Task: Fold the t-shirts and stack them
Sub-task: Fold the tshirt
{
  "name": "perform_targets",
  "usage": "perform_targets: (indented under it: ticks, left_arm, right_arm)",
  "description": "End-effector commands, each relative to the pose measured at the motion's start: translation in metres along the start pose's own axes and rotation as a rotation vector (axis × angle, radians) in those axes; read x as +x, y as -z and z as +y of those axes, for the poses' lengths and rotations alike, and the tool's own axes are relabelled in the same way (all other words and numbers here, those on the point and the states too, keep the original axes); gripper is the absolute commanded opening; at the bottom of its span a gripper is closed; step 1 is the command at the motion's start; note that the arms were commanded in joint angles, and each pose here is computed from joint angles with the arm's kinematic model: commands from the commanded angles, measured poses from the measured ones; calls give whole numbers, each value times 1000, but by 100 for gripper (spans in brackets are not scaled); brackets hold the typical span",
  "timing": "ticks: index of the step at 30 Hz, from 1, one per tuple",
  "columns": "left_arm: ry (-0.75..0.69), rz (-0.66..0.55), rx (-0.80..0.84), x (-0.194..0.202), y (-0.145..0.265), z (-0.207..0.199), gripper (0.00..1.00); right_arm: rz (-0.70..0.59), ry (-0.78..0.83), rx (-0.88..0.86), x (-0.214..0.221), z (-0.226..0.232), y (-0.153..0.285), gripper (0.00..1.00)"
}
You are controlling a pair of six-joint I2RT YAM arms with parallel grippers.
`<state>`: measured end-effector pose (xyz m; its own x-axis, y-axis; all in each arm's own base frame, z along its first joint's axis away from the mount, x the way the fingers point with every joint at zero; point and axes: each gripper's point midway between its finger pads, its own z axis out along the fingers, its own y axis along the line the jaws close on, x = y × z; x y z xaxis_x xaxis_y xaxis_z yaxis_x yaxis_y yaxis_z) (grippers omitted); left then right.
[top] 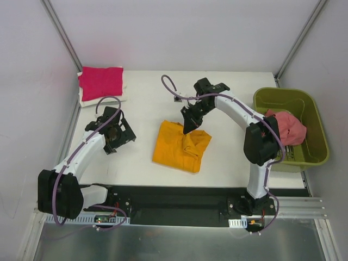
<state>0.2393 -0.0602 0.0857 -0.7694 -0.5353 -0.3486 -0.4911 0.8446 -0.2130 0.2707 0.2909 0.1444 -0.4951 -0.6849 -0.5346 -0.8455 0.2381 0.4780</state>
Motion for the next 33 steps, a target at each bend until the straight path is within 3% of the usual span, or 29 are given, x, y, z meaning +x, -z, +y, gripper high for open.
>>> perform_targets:
  ticks: [1,4,6,7,8,11,15,21,22,24,25,27,33]
  left_arm:
    - [-21,-22,34,-18,5,-14,99]
    - [-32,-15,24,-19,0,-15,99]
    - [-45,4,14,-19,-4,-16,99]
    - [-47,12,11,-18,-6,-16,99]
    - [-50,20,14,-18,-7,-18,99]
    - [-58,56,54,-18,-9,-31,99]
    - [-72,66,129,-20,-4,-49,99]
    - [-100,76,273,-9,14,-75,99]
    - [-124,83,295,-1,17,-82,99]
    - [-143,89,322,7,20,-91,99]
    - [-170,93,341,15,23,-99,99]
    - [-180,114,366,24,24,-108,99]
    - [-224,187,489,52,25,-149,99]
  right_arm:
    - [-65,18,-21,-16,-24,13,9]
    - [-64,-22,-4,-15,-44,13,11]
    - [-61,-38,-11,-12,-55,9,18]
    - [-54,-45,-7,-11,-59,7,28]
    - [-48,-47,25,-12,-68,9,48]
    - [-14,-89,138,-14,-95,15,74]
    - [-17,-138,317,-20,-117,44,98]
    - [-152,-264,541,-31,-93,95,97]
    - [-136,-310,531,-14,-85,87,97]
    - [-253,-309,498,-28,-51,90,97]
    - [-214,-347,470,-5,-43,71,97]
    - [-247,-368,479,-6,-20,62,97]
    - [-243,-497,681,15,-30,45,98]
